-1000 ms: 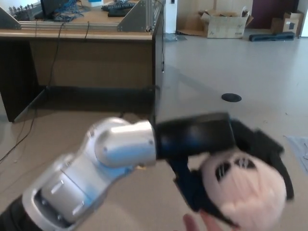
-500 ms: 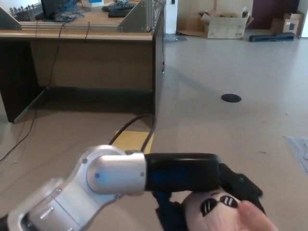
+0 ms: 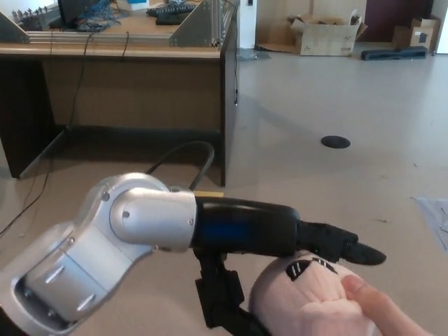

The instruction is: The robot extends its left hand to pick up an emotional support dumpling from the palm of a person and brings its hand down by its side. Then it extends its arm again to hand the dumpling back to the person.

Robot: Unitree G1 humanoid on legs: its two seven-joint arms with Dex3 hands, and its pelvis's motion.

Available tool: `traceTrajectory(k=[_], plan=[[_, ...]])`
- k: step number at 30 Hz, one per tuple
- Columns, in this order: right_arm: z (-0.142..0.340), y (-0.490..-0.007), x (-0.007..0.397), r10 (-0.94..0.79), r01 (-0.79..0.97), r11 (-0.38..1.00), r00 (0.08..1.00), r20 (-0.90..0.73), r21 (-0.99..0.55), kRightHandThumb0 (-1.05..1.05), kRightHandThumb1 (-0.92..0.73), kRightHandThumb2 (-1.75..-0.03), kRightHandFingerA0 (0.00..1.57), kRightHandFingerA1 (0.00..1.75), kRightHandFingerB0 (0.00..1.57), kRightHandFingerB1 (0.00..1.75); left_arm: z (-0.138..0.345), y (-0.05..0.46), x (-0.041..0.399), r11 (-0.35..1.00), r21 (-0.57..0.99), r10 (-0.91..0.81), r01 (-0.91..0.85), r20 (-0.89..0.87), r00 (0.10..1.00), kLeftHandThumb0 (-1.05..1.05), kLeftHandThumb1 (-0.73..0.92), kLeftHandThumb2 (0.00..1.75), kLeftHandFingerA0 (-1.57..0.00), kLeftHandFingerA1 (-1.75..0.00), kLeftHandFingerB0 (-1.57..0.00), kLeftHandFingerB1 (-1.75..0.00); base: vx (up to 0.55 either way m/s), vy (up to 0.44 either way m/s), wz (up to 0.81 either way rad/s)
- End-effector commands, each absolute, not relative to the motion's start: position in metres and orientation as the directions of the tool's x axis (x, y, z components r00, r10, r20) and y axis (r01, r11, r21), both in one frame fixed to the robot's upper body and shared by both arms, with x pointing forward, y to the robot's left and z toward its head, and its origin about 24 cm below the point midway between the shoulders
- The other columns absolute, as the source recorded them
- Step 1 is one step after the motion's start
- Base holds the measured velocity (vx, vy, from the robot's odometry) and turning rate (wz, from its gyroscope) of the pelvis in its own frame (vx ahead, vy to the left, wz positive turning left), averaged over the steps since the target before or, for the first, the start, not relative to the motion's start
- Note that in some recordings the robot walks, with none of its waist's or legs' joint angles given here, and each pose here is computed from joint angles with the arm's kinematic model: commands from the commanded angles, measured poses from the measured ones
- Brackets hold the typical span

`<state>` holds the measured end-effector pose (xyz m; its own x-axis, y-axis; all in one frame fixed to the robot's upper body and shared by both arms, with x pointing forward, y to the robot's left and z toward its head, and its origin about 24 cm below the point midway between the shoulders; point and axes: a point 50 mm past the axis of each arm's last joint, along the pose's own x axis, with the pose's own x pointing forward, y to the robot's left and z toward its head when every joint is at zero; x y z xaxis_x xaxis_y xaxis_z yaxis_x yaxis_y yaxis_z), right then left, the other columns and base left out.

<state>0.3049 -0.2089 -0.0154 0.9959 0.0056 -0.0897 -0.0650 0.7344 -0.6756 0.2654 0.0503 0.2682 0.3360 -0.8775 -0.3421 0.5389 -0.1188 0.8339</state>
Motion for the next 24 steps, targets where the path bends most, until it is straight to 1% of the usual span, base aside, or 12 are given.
traceTrajectory(k=[1, 6, 9, 12, 13, 14, 17, 18, 20, 21, 22, 24], plan=[[-0.01, -0.214, 0.308, -0.012, -0.039, 0.756, 0.997, -0.074, -0.654, -0.26, -0.55, -0.57, 0.88, 0.52, 0.75, 0.48, 0.288, 0.062, 0.272, -0.076, 0.795, -0.862, 0.601, -0.355, 0.361, -0.89, 0.47, 0.6, 0.0, 0.0, 0.0, 0.0, 0.0, 0.0, 0.0], [-0.007, -0.213, 0.309, 0.005, -0.048, 0.753, 0.998, -0.068, -0.657, -0.27, -0.58, -0.58, 0.84, 0.55, 0.75, 0.49, 0.323, 0.077, 0.275, 0.02, 0.834, -0.883, 0.551, -0.243, 0.4, -0.93, 0.47, 0.61, 0.0, 0.0, 0.0, 0.0, 0.0, 0.0, 0.0], [-0.007, -0.212, 0.31, 0.012, -0.061, 0.749, 0.997, -0.079, -0.659, -0.29, -0.59, -0.58, 0.82, 0.52, 0.73, 0.48, 0.354, 0.094, 0.27, 0.094, 0.854, -0.899, 0.512, -0.149, 0.412, -0.76, 0.47, 0.55, 0.0, 0.0, 0.0, 0.0, 0.0, 0.0, 0.0], [-0.007, -0.212, 0.31, 0.012, -0.062, 0.75, 0.997, -0.08, -0.658, -0.29, -0.59, -0.58, 0.82, 0.52, 0.73, 0.48, 0.356, 0.095, 0.27, 0.097, 0.852, -0.901, 0.514, -0.144, 0.409, -0.76, 0.47, 0.55, 0.0, 0.0, 0.0, 0.0, 0.0, 0.0, 0.0], [-0.007, -0.212, 0.309, 0.008, -0.057, 0.757, 0.997, -0.078, -0.651, -0.26, -0.57, -0.58, 0.83, 0.58, 0.75, 0.49, 0.37, 0.11, 0.269, 0.157, 0.853, -0.889, 0.497, -0.097, 0.448, -0.73, 0.43, 0.81, 0.0, 0.0, 0.0, 0.0, 0.0, 0.0, 0.0], [-0.008, -0.212, 0.309, 0.003, -0.053, 0.767, 0.997, -0.079, -0.64, -0.27, -0.57, -0.58, 0.83, 0.58, 0.75, 0.48, 0.393, 0.137, 0.264, 0.262, 0.852, -0.86, 0.454, -0.006, 0.51, -0.76, 0.44, 0.82, 0.0, 0.0, 0.0, 0.0, 0.0, 0.0, 0.0], [-0.008, -0.212, 0.309, 0.002, -0.056, 0.767, 0.996, -0.084, -0.639, -0.27, -0.57, -0.58, 0.83, 0.58, 0.75, 0.48, 0.398, 0.146, 0.263, 0.287, 0.852, -0.852, 0.439, 0.017, 0.523, -0.76, 0.44, 0.82, 0.0, 0.0, 0.0, 0.0, 0.0, 0.0, 0.0], [-0.011, -0.212, 0.308, -0.002, -0.063, 0.76, 0.995, -0.099, -0.646, -0.28, -0.58, -0.58, 0.81, 0.54, 0.75, 0.47, 0.401, 0.174, 0.264, 0.371, 0.834, -0.804, 0.408, 0.069, 0.591, -0.74, 0.42, 0.83, 0.0, -0.08, 0.0, 0.0, 0.0, 0.0, 0.0], [-0.012, -0.212, 0.307, -0.004, -0.066, 0.758, 0.994, -0.106, -0.649, -0.28, -0.58, -0.58, 0.81, 0.54, 0.75, 0.47, 0.403, 0.187, 0.264, 0.405, 0.825, -0.782, 0.393, 0.09, 0.617, -0.74, 0.42, 0.83, 0.0, -0.08, 0.0, 0.0, 0.0, 0.0, 0.0], [-0.013, -0.214, 0.305, -0.005, -0.067, 0.758, 0.994, -0.109, -0.649, -0.28, -0.57, -0.58, 0.81, 0.53, 0.75, 0.47, 0.393, 0.201, 0.267, 0.436, 0.809, -0.763, 0.393, 0.101, 0.639, -0.75, 0.43, 0.83, 0.0, -0.09, 0.0, 0.0, 0.0, 0.0, 0.0], [-0.014, -0.215, 0.303, 0.0, -0.071, 0.753, 0.994, -0.107, -0.654, -0.27, -0.57, -0.58, 0.82, 0.54, 0.75, 0.48, 0.372, 0.219, 0.271, 0.498, 0.76, -0.728, 0.418, 0.104, 0.678, -0.81, 0.47, 0.55, 0.0, -0.19, 0.0, -0.02, 0.0, 0.0, 0.0], [-0.014, -0.215, 0.303, 0.003, -0.072, 0.752, 0.994, -0.106, -0.656, -0.27, -0.57, -0.58, 0.82, 0.54, 0.75, 0.48, 0.364, 0.226, 0.272, 0.522, 0.739, -0.713, 0.426, 0.103, 0.694, -0.81, 0.47, 0.55, 0.0, -0.19, 0.0, -0.02, 0.0, 0.0, 0.0]])
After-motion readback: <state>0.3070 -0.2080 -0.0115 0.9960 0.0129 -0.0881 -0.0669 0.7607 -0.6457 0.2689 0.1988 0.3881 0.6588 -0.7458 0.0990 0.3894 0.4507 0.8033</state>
